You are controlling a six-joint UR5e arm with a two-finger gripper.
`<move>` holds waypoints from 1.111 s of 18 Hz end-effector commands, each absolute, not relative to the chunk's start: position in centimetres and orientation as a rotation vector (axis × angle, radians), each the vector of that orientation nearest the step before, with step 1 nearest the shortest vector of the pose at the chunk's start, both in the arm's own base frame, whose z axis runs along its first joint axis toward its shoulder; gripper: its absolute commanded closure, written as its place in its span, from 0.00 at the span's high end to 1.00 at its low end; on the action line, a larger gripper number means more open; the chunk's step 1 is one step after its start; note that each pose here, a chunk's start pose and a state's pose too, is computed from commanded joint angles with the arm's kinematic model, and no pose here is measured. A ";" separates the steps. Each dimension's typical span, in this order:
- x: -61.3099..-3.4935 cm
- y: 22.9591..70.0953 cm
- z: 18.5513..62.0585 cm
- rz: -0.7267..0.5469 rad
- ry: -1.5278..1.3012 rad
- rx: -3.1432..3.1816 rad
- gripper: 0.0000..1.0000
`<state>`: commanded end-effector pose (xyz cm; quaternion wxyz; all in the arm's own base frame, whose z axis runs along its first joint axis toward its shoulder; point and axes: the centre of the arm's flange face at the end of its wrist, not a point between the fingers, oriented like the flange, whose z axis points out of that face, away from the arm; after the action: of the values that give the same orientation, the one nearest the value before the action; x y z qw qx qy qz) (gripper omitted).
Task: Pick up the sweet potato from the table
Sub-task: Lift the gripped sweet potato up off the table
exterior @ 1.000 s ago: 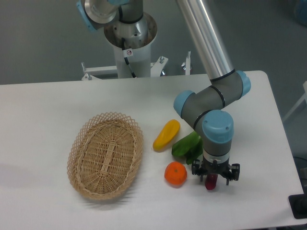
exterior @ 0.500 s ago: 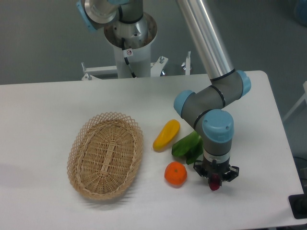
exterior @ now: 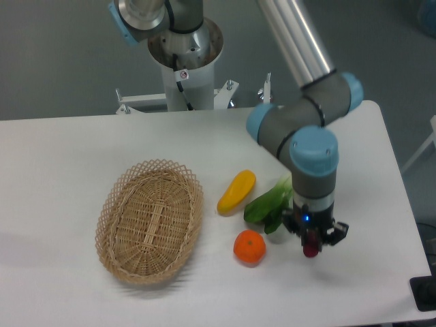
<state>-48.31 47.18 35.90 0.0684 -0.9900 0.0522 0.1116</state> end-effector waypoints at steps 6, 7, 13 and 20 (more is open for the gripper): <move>-47.8 44.7 41.0 0.276 0.181 -2.955 0.24; -47.9 44.2 41.1 0.265 0.220 -2.964 0.24; -48.0 43.0 42.1 0.260 0.280 -2.976 0.24; -48.1 43.1 42.2 0.274 0.282 -2.972 0.24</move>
<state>-48.05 43.08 42.22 0.0718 -0.9888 0.0937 0.0910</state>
